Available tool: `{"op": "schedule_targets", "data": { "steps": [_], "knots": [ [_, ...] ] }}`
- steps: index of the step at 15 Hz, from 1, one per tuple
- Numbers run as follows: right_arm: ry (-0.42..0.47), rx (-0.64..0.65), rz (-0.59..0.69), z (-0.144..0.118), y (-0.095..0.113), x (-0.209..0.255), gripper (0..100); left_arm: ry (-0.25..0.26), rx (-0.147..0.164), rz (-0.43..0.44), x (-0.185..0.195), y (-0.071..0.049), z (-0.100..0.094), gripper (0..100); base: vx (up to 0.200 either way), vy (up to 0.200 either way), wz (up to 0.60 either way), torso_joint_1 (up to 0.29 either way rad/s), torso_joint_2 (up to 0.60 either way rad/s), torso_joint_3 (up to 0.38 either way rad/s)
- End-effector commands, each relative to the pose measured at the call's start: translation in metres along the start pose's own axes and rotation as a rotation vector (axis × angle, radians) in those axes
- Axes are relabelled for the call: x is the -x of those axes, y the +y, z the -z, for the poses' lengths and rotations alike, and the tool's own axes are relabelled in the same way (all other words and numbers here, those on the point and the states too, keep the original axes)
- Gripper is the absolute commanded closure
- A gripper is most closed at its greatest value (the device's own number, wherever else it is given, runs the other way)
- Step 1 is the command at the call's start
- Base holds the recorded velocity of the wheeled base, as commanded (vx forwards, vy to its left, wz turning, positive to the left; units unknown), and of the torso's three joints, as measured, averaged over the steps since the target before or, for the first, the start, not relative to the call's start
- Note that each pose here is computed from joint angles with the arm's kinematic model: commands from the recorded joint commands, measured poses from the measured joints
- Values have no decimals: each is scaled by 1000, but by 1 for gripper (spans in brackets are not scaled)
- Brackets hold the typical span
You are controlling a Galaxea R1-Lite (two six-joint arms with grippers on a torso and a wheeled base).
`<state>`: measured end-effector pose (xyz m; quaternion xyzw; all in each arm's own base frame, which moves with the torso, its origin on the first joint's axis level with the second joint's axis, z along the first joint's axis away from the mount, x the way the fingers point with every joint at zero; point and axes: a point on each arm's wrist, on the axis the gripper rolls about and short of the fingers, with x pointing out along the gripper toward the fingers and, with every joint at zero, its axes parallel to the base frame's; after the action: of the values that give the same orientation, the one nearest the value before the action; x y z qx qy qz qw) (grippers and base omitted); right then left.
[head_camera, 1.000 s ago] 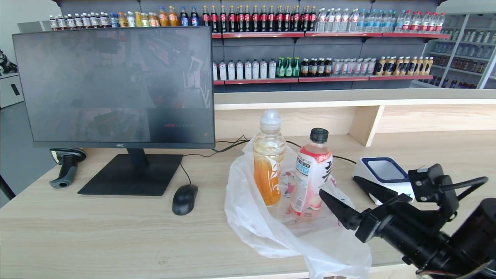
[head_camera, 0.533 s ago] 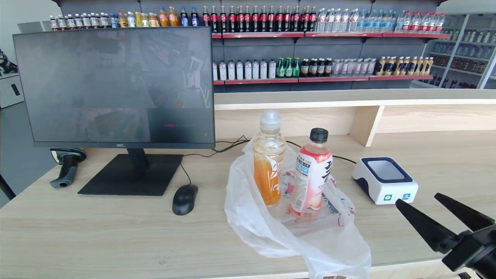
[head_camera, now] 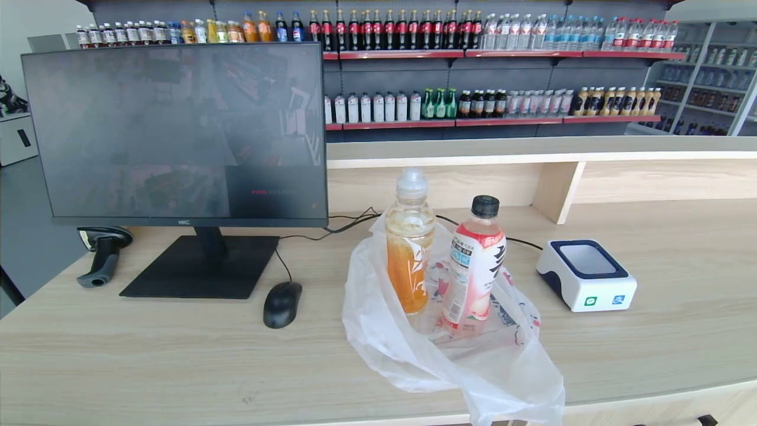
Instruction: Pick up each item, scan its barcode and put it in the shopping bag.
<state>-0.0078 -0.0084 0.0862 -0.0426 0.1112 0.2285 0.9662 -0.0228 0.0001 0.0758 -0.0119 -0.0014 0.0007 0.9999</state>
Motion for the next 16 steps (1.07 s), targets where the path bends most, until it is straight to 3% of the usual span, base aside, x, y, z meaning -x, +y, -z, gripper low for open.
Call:
{"op": "schedule_targets", "data": {
  "steps": [1, 4, 6, 8, 15, 16],
  "knots": [
    [-124, -69, 13, 2, 0, 12, 0, 0, 1, 0, 0, 0, 0, 0, 0, 0, 0, 0, 0, 0],
    [-67, -12, 87, 0, 1, 7, 0, 0, 2, -2, 0, 0, 0, 0, 0, 0, 0, 0, 0, 0],
    [-27, -62, 369, -2, 3, 6, 0, 0, 1, -2, 0, 0, 0, 0, 0, 0, 0, 0, 0, 0],
    [9, -110, 550, -3, 6, 3, 0, -2, 2, 0, 0, 0, 0, 0, 0, 0, 0, 0, 0, 0],
    [-167, -88, 494, 5, 11, 6, 0, 0, -1, 0, 0, 0, 0, 0, 0, 0, 0, 0, 0, 0],
    [-174, -41, 419, 9, 12, 4, 0, 0, 1, -2, 0, 0, 0, 0, 0, 0, 0, 0, 0, 0]
  ]
}}
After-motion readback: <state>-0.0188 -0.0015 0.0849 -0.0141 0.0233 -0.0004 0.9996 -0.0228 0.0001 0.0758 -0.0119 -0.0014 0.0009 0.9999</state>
